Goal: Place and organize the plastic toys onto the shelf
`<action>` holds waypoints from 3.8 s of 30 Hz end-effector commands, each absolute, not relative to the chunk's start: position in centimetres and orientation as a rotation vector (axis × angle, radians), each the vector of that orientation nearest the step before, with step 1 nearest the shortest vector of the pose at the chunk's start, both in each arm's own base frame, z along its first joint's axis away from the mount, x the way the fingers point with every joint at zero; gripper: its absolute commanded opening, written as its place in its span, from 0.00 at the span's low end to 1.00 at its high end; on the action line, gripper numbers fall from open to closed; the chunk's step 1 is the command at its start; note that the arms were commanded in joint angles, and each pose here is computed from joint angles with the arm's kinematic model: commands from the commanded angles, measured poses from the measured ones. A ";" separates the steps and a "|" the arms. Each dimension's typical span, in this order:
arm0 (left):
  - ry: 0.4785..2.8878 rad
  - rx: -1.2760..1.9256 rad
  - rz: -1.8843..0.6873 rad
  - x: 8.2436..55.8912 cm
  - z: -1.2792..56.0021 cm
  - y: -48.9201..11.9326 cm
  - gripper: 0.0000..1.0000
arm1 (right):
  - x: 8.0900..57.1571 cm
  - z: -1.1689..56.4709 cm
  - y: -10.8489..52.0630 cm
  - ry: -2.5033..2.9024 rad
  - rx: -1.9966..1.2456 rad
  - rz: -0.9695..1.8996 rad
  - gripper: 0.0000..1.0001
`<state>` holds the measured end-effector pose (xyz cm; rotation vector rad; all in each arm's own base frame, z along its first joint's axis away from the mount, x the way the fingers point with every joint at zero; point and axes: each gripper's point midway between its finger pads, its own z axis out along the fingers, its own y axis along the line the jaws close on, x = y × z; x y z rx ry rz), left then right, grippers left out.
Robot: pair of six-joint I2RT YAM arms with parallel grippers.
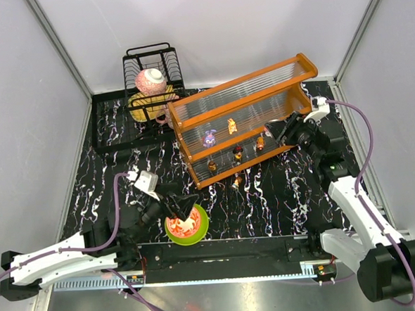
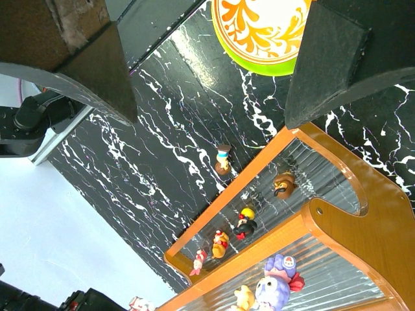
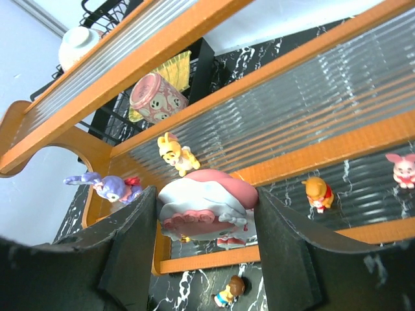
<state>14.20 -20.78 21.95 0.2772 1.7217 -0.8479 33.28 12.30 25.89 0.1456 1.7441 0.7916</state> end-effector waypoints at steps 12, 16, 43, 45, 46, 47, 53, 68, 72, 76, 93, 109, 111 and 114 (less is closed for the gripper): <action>1.679 0.223 -0.829 14.9 21.9 -20.1 0.99 | 37.4 27.1 13.7 1.617 0.063 0.852 0.00; 1.679 0.218 -0.822 15.0 21.7 -19.9 0.99 | 38.3 26.9 13.7 1.611 0.068 0.846 0.00; 1.665 0.214 -0.817 15.4 21.6 -20.1 0.99 | 42.5 25.9 14.2 1.604 0.098 0.861 0.02; 1.666 0.212 -0.817 15.4 21.5 -20.0 0.99 | 42.6 26.0 14.3 1.603 0.095 0.861 0.02; 1.666 0.212 -0.817 15.4 21.4 -20.0 0.99 | 42.7 25.8 14.3 1.609 0.097 0.860 0.02; 1.666 0.211 -0.816 15.4 21.4 -20.0 0.99 | 42.7 25.7 14.4 1.614 0.096 0.863 0.02; 1.666 0.210 -0.818 15.4 21.4 -20.0 0.99 | 43.1 25.2 15.0 1.637 0.098 0.842 0.00; 1.662 0.204 -0.823 15.5 21.4 -19.9 0.99 | 43.1 23.9 15.6 1.671 0.113 0.821 0.00; 1.662 0.203 -0.822 15.5 21.4 -19.9 0.99 | 43.3 23.6 15.8 1.679 0.115 0.823 0.00; 1.663 0.207 -0.823 15.4 21.3 -19.9 0.99 | 43.3 23.4 16.2 1.683 0.111 0.829 0.01; 1.664 0.201 -0.823 15.4 21.1 -19.6 0.99 | 43.5 22.4 16.3 1.693 0.111 0.821 0.19; 1.666 0.198 -0.823 15.4 20.9 -19.5 0.99 | 43.3 22.3 16.5 1.694 0.095 0.832 0.57; 1.665 0.196 -0.823 15.4 20.9 -19.5 0.99 | 43.4 22.3 16.5 1.694 0.097 0.832 0.60; 1.665 0.198 -0.821 15.4 20.8 -19.4 0.99 | 43.4 22.3 16.6 1.695 0.096 0.836 0.61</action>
